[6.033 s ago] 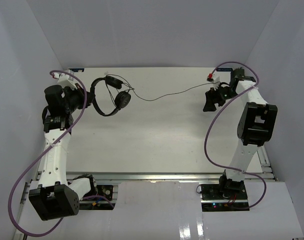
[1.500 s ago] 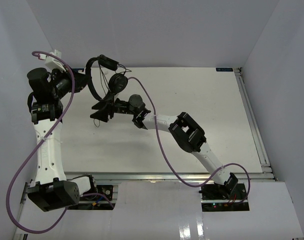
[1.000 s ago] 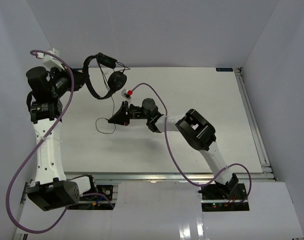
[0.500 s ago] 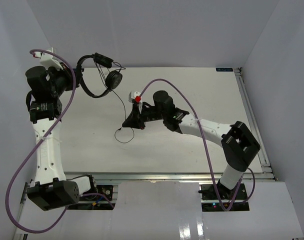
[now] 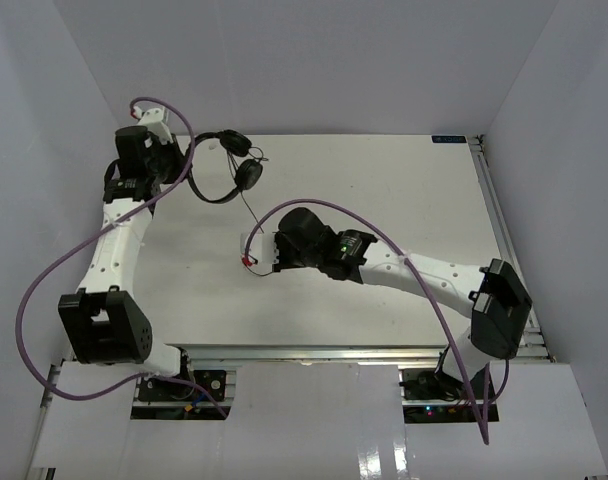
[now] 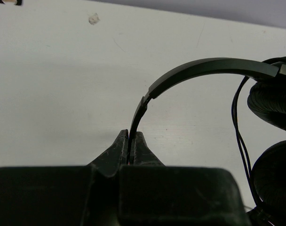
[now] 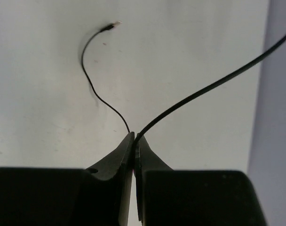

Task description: Wrap the headphones

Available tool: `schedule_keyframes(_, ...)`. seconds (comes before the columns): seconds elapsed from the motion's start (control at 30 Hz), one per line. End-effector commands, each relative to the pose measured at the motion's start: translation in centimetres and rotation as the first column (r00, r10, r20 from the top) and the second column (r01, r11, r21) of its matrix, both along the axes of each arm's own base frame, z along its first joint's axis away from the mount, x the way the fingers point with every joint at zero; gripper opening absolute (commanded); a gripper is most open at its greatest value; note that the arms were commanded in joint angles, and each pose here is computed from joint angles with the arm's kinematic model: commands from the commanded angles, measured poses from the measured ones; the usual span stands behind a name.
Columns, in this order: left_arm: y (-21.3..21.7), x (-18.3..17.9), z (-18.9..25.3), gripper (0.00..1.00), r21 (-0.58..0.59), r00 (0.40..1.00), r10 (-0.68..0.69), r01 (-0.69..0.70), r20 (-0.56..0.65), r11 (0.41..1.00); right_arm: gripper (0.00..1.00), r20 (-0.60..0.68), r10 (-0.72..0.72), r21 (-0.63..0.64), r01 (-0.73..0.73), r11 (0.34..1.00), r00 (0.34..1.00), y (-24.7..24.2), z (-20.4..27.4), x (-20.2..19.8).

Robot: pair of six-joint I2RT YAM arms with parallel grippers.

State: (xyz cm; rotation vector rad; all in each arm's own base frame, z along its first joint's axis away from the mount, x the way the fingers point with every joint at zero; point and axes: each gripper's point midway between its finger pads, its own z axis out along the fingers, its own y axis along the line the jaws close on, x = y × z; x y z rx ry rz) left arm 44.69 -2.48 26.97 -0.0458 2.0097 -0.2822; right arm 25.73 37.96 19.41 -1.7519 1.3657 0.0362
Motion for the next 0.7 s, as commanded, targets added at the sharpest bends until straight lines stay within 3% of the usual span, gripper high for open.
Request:
schedule_keyframes(0.0,-2.7,0.8,-1.2,0.0,0.071,0.999,-0.045,0.044,0.01,0.997,0.08,0.397,-0.116,0.032,0.112,0.993,0.911,-2.9,10.2,4.4)
schedule_keyframes(0.2,-6.3,1.0,-5.1,0.0,0.115,0.988,-0.137,0.144,-0.07,0.983,0.08,0.589,-0.113,0.043,0.109,0.993,0.8,-3.2,14.1,5.5)
schedule_keyframes(0.37,-9.2,-1.4,-6.4,0.0,0.157,0.955,-0.28,0.292,-0.098,0.943,0.08,0.643,-0.165,0.081,0.148,0.986,0.748,-5.2,16.4,7.5)
schedule_keyframes(0.67,-14.0,-7.0,-6.3,0.0,0.148,0.855,-0.512,0.518,-0.08,0.842,0.08,0.581,-0.187,0.177,0.101,0.979,0.792,-6.5,16.5,10.1)
